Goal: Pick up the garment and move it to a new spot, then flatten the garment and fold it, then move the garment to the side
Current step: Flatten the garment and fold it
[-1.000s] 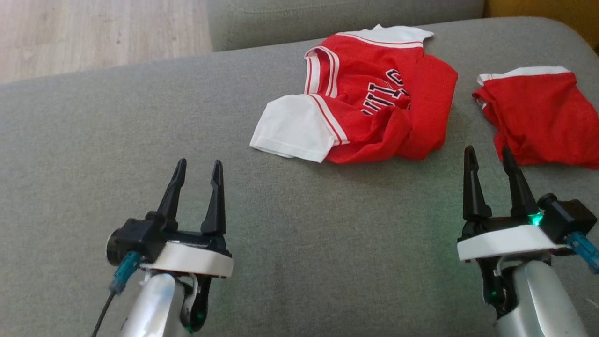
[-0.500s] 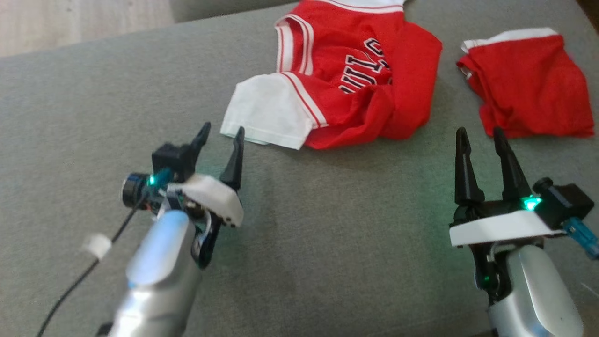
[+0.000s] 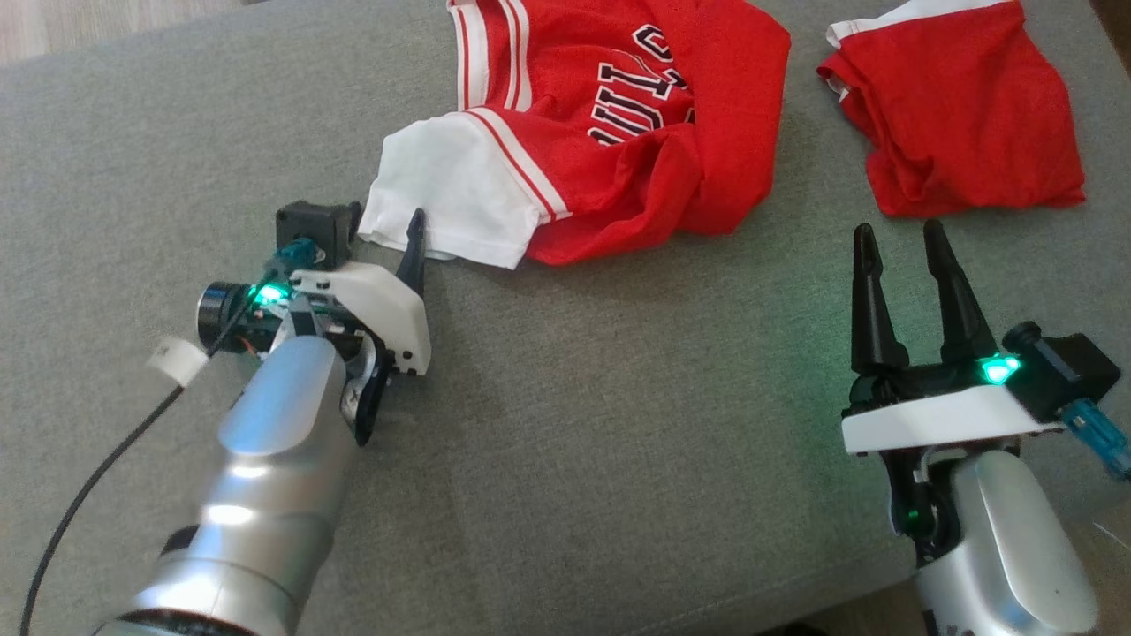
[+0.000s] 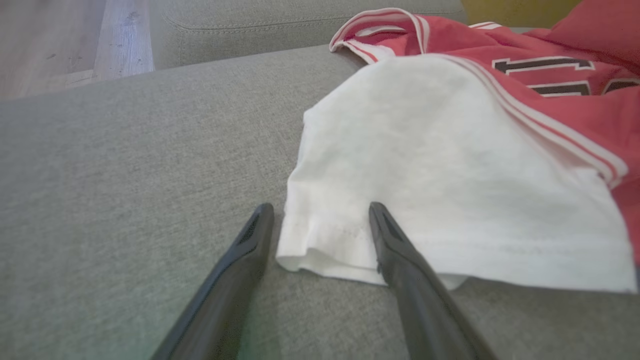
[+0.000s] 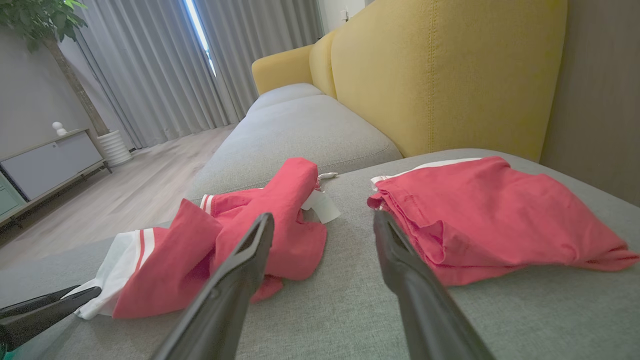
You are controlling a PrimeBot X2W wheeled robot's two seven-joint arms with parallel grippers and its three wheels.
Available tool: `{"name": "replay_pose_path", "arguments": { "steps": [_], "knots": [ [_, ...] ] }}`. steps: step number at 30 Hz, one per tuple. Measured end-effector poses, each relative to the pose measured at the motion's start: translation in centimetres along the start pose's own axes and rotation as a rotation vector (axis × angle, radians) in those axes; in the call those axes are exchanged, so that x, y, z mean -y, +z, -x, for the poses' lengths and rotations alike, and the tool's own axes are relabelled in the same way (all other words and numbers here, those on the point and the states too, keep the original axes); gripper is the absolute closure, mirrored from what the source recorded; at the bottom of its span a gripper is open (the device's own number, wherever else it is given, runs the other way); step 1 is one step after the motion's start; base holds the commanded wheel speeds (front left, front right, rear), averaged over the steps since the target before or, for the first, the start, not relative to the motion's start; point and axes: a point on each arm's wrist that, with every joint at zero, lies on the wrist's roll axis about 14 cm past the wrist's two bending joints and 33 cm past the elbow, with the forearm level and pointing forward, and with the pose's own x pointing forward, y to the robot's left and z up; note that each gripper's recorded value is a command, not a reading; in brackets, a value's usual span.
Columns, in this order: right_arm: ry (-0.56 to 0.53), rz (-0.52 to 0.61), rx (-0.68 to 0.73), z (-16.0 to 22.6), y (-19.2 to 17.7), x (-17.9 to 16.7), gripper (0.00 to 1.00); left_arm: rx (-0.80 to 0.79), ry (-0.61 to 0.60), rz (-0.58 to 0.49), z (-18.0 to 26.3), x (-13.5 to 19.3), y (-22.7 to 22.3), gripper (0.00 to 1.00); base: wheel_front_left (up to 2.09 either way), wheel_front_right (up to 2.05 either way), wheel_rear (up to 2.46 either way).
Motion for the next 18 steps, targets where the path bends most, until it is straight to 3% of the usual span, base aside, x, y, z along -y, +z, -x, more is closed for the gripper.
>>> {"name": "replay_pose_path", "arguments": {
  "steps": [5, 6, 7, 13, 18],
  "knots": [
    [0.002, 0.001, 0.008, -0.1, 0.3, -0.1, 0.0, -0.022, -0.012, 0.0, -0.2, 0.0, 0.0, 0.0, 0.0, 0.0, 0.0],
    [0.004, 0.001, 0.011, -0.2, 0.4, -0.1, 0.0, -0.027, -0.016, 0.003, -0.1, 0.0, -0.1, 0.64, 0.0, 0.0, 0.0],
    [0.006, 0.001, 0.015, -0.2, 0.5, -0.1, 0.0, -0.037, -0.018, 0.006, -0.1, 0.0, -0.2, 1.0, 0.0, 0.0, 0.0],
    [0.016, 0.0, 0.03, -0.4, 1.1, -0.5, 0.0, 0.003, -0.012, 0.041, 0.6, -0.2, 0.2, 1.0, 0.0, 0.0, 0.0],
    [0.043, 0.004, 0.041, -0.5, 1.4, -1.4, 0.0, 0.161, 0.072, 0.101, 2.1, -2.8, 2.8, 1.0, 0.0, 0.0, 0.0]
  ]
}}
